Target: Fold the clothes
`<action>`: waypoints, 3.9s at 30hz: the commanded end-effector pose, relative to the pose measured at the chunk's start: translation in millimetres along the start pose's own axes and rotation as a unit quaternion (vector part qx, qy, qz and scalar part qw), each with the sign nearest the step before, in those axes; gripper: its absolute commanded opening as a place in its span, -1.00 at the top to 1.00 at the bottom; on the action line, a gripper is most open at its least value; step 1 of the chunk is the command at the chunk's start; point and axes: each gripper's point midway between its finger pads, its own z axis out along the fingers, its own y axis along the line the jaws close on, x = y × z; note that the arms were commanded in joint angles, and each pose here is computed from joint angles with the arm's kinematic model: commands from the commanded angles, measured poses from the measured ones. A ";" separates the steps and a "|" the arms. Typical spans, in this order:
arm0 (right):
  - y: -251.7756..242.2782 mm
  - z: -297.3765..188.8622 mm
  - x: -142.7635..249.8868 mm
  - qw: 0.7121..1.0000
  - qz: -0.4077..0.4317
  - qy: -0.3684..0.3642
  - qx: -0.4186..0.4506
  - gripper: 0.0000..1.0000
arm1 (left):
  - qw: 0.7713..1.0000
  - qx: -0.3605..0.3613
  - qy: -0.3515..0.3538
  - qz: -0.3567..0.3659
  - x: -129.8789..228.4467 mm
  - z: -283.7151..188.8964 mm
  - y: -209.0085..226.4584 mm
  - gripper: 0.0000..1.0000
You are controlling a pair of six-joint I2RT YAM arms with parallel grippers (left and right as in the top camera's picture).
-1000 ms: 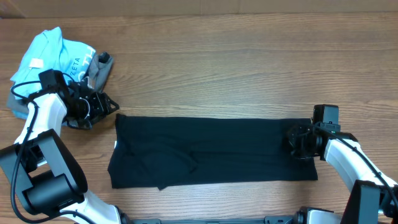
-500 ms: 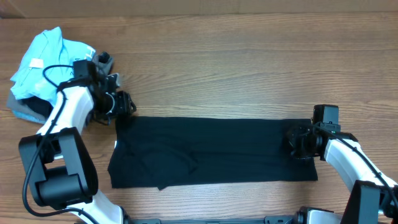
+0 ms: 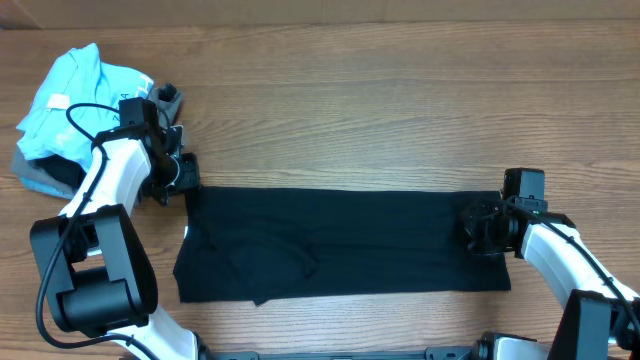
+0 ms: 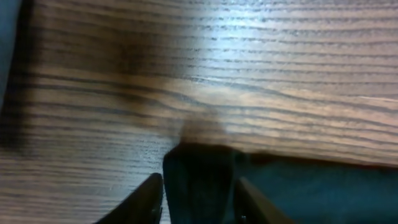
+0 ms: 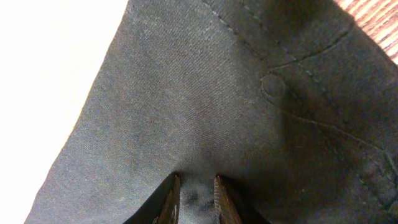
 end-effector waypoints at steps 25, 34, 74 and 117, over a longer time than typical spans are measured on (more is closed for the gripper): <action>-35.7 11.6 17.4 0.998 0.010 0.021 0.064 0.53 | 0.992 -0.031 0.037 -0.116 16.6 -8.6 67.9 0.41; -36.9 11.2 18.9 0.997 0.010 0.024 0.067 0.53 | 0.993 0.091 -0.015 -0.073 -8.1 -40.9 23.7 0.28; -5.4 37.6 -16.3 0.994 0.019 0.065 0.082 0.92 | 0.996 0.092 0.011 -0.012 56.4 52.2 -57.3 0.60; 78.0 -50.0 -42.7 0.990 -0.109 0.046 -0.079 0.47 | 0.992 -0.050 0.102 0.056 105.0 44.8 -74.3 0.59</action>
